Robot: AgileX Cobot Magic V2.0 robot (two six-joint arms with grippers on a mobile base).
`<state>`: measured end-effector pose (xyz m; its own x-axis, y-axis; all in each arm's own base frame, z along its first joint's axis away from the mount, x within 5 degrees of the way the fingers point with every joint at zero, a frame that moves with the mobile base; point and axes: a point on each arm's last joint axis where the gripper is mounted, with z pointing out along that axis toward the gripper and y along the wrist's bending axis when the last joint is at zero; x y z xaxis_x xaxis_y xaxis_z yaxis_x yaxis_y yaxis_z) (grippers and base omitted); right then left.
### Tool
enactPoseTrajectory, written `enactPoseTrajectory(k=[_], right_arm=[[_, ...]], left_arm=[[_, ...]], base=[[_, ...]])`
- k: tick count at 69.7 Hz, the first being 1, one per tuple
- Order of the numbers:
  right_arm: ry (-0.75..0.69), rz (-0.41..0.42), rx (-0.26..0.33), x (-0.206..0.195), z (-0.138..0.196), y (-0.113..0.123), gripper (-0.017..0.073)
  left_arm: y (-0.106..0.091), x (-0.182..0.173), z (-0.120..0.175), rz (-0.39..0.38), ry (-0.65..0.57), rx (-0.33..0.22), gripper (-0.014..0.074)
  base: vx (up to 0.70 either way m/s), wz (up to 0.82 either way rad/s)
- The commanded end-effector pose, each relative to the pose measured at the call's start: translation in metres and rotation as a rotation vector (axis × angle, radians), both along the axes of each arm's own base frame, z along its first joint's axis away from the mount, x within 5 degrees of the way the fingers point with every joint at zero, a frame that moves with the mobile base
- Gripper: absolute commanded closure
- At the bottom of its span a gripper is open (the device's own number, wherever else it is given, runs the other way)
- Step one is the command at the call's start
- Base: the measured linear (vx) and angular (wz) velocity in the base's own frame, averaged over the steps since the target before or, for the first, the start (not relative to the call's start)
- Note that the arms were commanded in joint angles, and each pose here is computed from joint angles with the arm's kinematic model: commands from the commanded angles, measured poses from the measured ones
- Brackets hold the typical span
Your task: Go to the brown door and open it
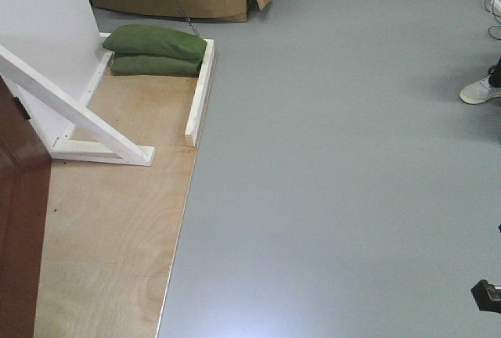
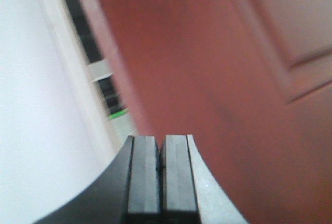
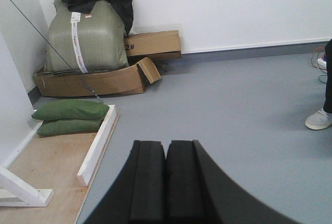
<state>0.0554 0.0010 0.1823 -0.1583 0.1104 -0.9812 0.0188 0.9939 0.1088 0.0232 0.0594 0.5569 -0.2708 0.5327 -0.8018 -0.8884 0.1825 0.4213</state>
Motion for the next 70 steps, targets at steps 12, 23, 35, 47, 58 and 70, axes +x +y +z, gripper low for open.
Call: enactPoseTrajectory(k=[12,23,35,47,58,70], right_arm=[[-0.086,-0.009,-0.016,0.000,0.007,-0.001,0.0559],[-0.086,-0.009,-0.016,0.000,0.007,-0.001,0.0559],[-0.086,-0.009,-0.016,0.000,0.007,-0.001,0.0559],[-0.086,-0.009,-0.016,0.000,0.007,-0.001,0.0559],[-0.086,-0.009,-0.016,0.000,0.007,-0.001,0.0559],[-0.086,-0.009,-0.016,0.000,0.007,-0.001,0.0559]], left_arm=[[0.007,-0.017,0.027,0.196,-0.051,-0.090,0.0583],[0.026,-0.028,0.028,0.384,-0.142,-0.224,0.0583],[0.049,-0.033,0.020,0.565,-0.313,-0.318,0.0583],[0.065,-0.035,0.010,0.676,-0.534,-0.379,0.0583],[0.079,-0.029,0.001,0.713,-0.672,-0.434,0.0583],[0.094,-0.023,-0.010,0.763,-0.776,-0.479,0.0583]], base=[[0.00,0.00],[0.00,0.00],[0.00,0.00],[0.00,0.00],[0.00,0.00],[0.00,0.00]])
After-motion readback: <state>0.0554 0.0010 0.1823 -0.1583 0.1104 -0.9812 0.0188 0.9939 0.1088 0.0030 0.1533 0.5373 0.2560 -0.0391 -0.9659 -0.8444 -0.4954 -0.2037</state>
